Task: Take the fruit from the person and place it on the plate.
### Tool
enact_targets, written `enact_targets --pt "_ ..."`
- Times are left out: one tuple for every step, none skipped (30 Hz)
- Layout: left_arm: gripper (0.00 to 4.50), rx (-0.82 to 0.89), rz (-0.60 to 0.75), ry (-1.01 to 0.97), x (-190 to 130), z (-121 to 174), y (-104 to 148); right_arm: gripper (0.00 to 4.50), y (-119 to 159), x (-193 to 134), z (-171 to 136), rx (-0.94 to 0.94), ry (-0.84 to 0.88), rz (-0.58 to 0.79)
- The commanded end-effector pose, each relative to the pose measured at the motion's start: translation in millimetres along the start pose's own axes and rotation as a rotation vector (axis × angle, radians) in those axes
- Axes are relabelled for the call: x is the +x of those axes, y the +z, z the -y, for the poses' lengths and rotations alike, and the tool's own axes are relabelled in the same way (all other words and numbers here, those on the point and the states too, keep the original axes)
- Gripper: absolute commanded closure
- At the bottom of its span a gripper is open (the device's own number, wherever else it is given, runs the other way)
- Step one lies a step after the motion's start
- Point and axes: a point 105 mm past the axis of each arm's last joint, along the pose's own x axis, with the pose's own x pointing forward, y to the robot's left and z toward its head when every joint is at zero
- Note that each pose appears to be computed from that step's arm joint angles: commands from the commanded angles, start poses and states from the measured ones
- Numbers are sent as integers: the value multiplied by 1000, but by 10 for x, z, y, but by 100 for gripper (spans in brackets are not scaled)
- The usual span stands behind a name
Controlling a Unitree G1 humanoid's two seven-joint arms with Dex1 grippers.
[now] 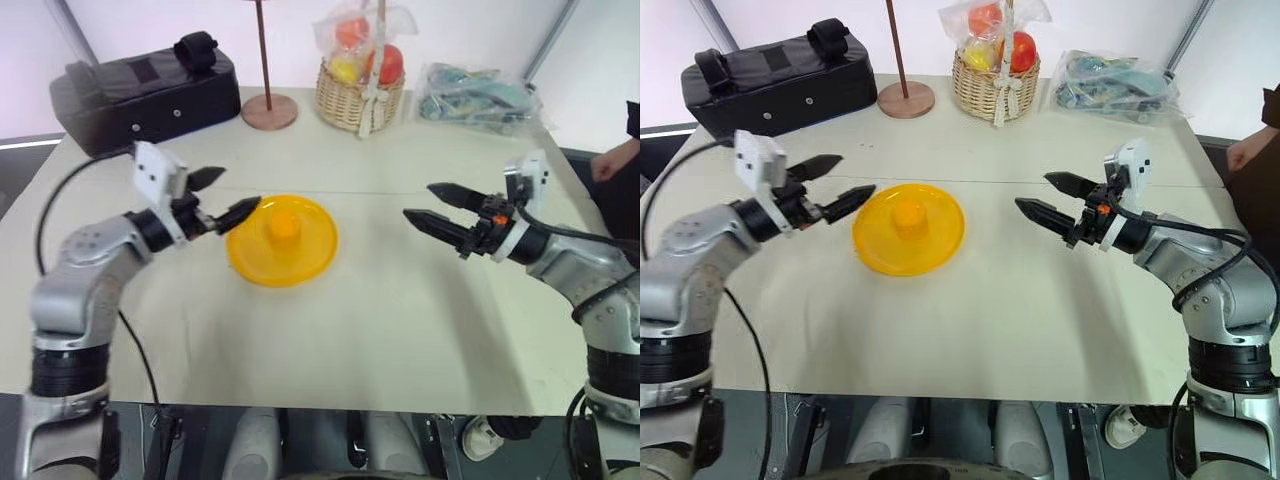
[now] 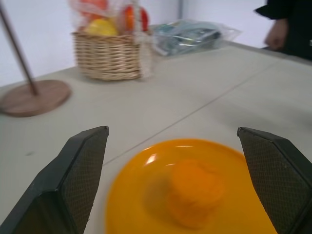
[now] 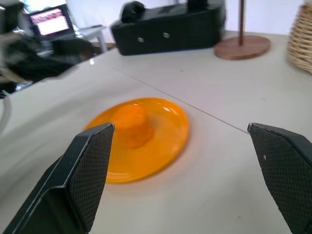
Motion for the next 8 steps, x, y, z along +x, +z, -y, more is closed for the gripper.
enact_targets --pt "8 9 -8 136 -237 -250 -12 0 7 51 160 -52 -64 22" --pt "8 3 -15 177 -305 -312 -56 0 -35 63 178 -50 -66 15" --pt "8 -12 -18 204 -355 -345 -94 0 -69 70 186 -49 -65 8" --pt "8 -32 -19 225 -401 -365 -132 0 -98 77 199 -48 -67 3" --pt "8 -45 -26 237 -448 -368 -176 0 -126 81 214 -44 -71 0" --pt "8 -50 -37 243 -494 -360 -221 0 -151 81 230 -35 -74 0" --pt "8 -59 -51 253 -554 -353 -273 0 -186 80 254 -29 -81 -5" --pt "8 -63 -61 262 -601 -347 -309 0 -214 79 270 -26 -85 -10"
